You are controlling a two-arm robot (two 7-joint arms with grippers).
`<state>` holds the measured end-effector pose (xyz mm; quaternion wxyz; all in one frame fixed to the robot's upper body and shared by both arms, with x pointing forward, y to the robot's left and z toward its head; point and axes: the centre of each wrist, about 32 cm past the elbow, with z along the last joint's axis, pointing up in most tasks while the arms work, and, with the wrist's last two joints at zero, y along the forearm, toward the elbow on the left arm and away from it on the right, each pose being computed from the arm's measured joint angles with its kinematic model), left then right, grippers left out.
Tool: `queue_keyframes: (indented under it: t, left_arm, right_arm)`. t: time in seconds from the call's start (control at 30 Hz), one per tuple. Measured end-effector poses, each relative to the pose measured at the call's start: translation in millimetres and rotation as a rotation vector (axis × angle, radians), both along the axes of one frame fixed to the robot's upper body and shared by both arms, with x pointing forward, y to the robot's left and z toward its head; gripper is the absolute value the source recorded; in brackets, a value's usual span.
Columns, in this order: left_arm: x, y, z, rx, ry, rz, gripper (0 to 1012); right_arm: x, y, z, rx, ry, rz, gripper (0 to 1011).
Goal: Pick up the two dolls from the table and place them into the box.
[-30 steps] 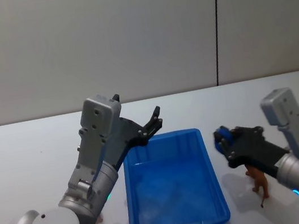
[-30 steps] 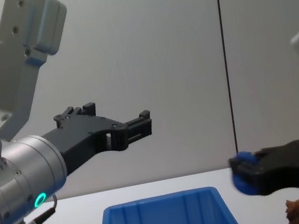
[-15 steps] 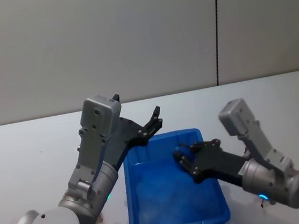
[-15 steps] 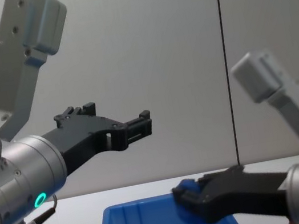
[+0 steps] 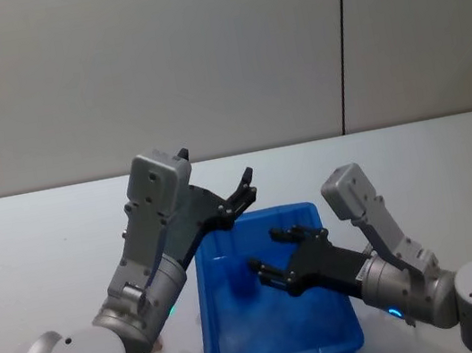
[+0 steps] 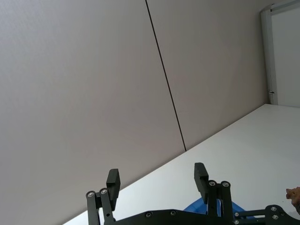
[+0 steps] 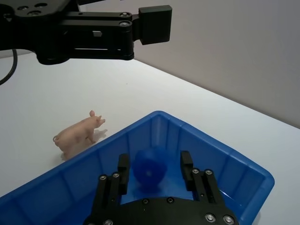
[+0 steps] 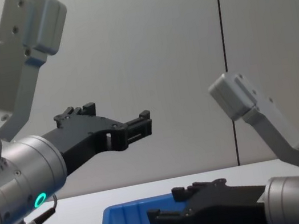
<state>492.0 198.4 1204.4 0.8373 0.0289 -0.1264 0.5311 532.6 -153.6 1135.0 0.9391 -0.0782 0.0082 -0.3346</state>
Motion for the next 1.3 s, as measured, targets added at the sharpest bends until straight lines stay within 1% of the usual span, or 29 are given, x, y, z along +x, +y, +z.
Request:
queue_keyframes:
  t: [0.07,0.17,0.23,0.3,0.4,0.47,0.57,0.6,0.93,1.1,1.13,1.3]
  left_arm:
    - [0.0,0.0,0.0,0.000,0.000,0.000,1001]
    - [0.0,0.0,0.0,0.000,0.000,0.000,1001]
    - [0.0,0.0,0.0,0.000,0.000,0.000,1001]
    - [0.0,0.0,0.0,0.000,0.000,0.000,1001]
    - [0.0,0.0,0.0,0.000,0.000,0.000,1001]
    - [0.0,0.0,0.0,0.000,0.000,0.000,1001]
    - [0.0,0.0,0.0,0.000,0.000,0.000,1001]
    - [0.0,0.0,0.0,0.000,0.000,0.000,1001]
    - [0.0,0.0,0.0,0.000,0.000,0.000,1001]
    - [0.0,0.0,0.0,0.000,0.000,0.000,1001]
    - [0.0,0.0,0.0,0.000,0.000,0.000,1001]
    - [0.0,0.0,0.0,0.000,0.000,0.000,1001]
  right_arm:
    - [-0.1,0.2,-0.1,-0.001,-0.002,-0.012,679]
    - [-1.1,0.2,0.1,0.000,-0.005,-0.028,761]
    - [-3.1,-0.2,1.0,0.000,-0.011,-0.049,813]
    - [-5.7,-1.0,1.4,-0.001,-0.016,-0.073,889]
    - [-9.5,-2.2,3.3,-0.002,-0.026,-0.109,967]
    - [-11.9,-2.9,3.5,-0.003,-0.029,-0.127,1001]
    - [-17.5,-4.5,6.2,-0.006,-0.039,-0.174,1001]
    - [-17.5,-4.5,6.2,-0.006,-0.039,-0.174,1001]
    - [-34.9,-10.9,11.2,-0.035,-0.049,-0.332,1001]
    - [-42.3,-13.9,12.6,-0.055,-0.040,-0.403,1001]
    - [-44.7,-14.9,13.2,-0.063,-0.034,-0.429,1001]
    - [-53.1,-17.7,13.5,-0.091,-0.011,-0.494,1001]
